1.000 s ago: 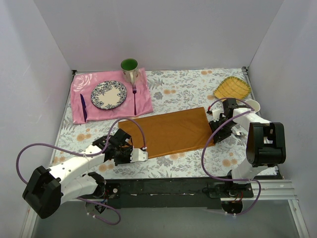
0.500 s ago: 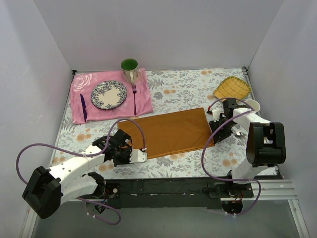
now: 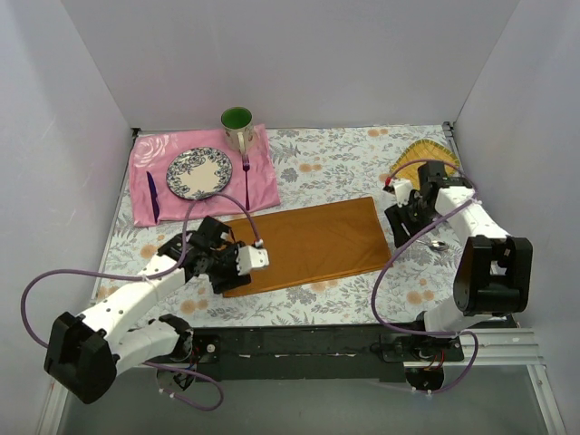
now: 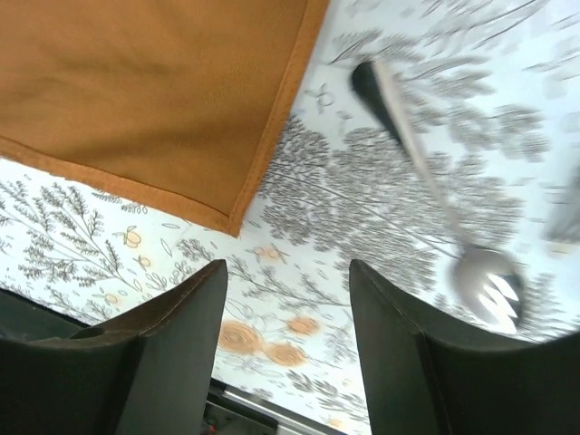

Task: Fold the napkin into a case and place the utensils inside
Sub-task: Smooth out the rectangle-folded napkin at the center of the board.

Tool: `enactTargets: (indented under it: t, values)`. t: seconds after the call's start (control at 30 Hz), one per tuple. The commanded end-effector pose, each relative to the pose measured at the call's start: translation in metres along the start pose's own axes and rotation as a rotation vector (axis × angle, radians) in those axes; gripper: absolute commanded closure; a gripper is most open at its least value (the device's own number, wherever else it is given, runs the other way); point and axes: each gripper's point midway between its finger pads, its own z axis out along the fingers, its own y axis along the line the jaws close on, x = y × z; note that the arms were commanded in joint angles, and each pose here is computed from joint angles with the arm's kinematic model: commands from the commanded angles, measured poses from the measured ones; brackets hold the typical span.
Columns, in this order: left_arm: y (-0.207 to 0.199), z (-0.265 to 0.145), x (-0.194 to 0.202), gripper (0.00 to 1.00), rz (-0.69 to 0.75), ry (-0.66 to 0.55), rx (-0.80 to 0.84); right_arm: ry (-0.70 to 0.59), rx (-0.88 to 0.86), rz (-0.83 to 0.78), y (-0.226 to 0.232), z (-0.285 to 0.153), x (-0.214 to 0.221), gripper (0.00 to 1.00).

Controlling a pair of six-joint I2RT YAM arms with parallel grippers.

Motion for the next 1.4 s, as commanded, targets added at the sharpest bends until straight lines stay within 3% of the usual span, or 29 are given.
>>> enactTargets:
  t: [0.0, 0.13, 0.3, 0.5, 0.8, 0.97, 1.07, 1.37]
  values:
    - [0.028, -0.027, -0.04, 0.44, -0.131, -0.184, -0.029, -0.113, 0.061, -0.094, -0.017, -0.053, -0.032, 0.36]
    - [0.056, -0.025, -0.041, 0.45, -0.261, -0.227, -0.024, -0.18, -0.019, -0.095, -0.009, -0.053, -0.058, 0.45]
    - [0.063, -0.01, -0.038, 0.5, -0.294, -0.209, 0.022, -0.185, -0.151, -0.078, 0.021, -0.028, -0.083, 0.59]
    - [0.062, 0.008, -0.024, 0.55, -0.332, -0.155, 0.049, -0.162, -0.161, -0.125, 0.04, 0.005, -0.093, 0.62]
    - [0.08, -0.003, -0.001, 0.54, -0.611, -0.177, 0.04, -0.061, -0.147, -0.199, 0.056, 0.051, -0.072, 0.74]
    - [0.087, -0.001, 0.012, 0.53, -0.604, -0.136, 0.004, -0.002, -0.138, -0.235, 0.061, 0.067, -0.054, 0.76]
    - [0.095, 0.003, 0.011, 0.54, -0.617, -0.132, 0.007, 0.052, -0.142, -0.264, 0.065, 0.077, -0.036, 0.82]
    - [0.107, 0.007, -0.008, 0.54, -0.642, -0.189, 0.052, 0.156, -0.177, -0.374, 0.085, 0.074, 0.017, 0.83]
